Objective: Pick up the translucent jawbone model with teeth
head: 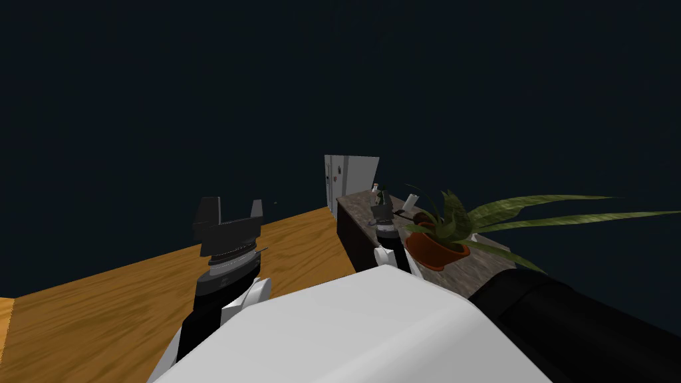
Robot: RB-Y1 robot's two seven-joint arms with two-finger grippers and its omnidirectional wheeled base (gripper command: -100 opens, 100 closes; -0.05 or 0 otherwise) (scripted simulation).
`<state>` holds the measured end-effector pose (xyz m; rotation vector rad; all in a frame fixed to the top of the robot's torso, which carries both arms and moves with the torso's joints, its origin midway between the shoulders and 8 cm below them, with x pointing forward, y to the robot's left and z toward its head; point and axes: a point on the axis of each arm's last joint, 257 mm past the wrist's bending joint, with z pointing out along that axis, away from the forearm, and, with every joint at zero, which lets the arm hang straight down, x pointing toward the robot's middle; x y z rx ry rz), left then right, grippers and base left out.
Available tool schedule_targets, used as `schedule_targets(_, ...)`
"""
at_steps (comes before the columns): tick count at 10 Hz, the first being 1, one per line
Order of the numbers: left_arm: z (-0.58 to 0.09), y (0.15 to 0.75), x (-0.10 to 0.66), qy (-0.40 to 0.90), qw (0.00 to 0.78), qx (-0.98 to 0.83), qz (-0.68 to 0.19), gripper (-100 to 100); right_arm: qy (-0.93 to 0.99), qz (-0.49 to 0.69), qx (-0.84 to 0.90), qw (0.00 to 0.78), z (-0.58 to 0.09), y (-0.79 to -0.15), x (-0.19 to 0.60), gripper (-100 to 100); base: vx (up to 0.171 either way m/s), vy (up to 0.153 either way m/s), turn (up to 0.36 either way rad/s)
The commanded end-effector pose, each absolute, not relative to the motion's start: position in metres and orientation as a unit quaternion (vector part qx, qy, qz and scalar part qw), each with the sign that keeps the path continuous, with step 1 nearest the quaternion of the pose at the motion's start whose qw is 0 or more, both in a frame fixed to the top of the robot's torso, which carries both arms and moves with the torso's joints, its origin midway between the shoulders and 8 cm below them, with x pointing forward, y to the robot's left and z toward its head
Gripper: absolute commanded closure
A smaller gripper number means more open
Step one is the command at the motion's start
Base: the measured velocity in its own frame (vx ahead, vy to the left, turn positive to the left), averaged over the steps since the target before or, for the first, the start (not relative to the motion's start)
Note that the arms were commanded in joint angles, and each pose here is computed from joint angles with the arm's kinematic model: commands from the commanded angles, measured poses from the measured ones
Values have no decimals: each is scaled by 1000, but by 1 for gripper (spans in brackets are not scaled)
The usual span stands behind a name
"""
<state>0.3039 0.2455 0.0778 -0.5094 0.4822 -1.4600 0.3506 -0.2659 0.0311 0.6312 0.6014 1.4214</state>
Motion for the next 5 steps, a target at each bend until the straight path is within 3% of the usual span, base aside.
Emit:
schedule_targets(1, 78, 246, 304, 216, 690, -228, -653, 0, 304, 597, 255, 697, 24, -264, 348, -100, 13, 17, -34)
schedule_targets(5, 78, 246, 304, 216, 690, -228, -653, 0, 383, 508, 195, 746, 5, -262, 343, -100, 23, 29, -32)
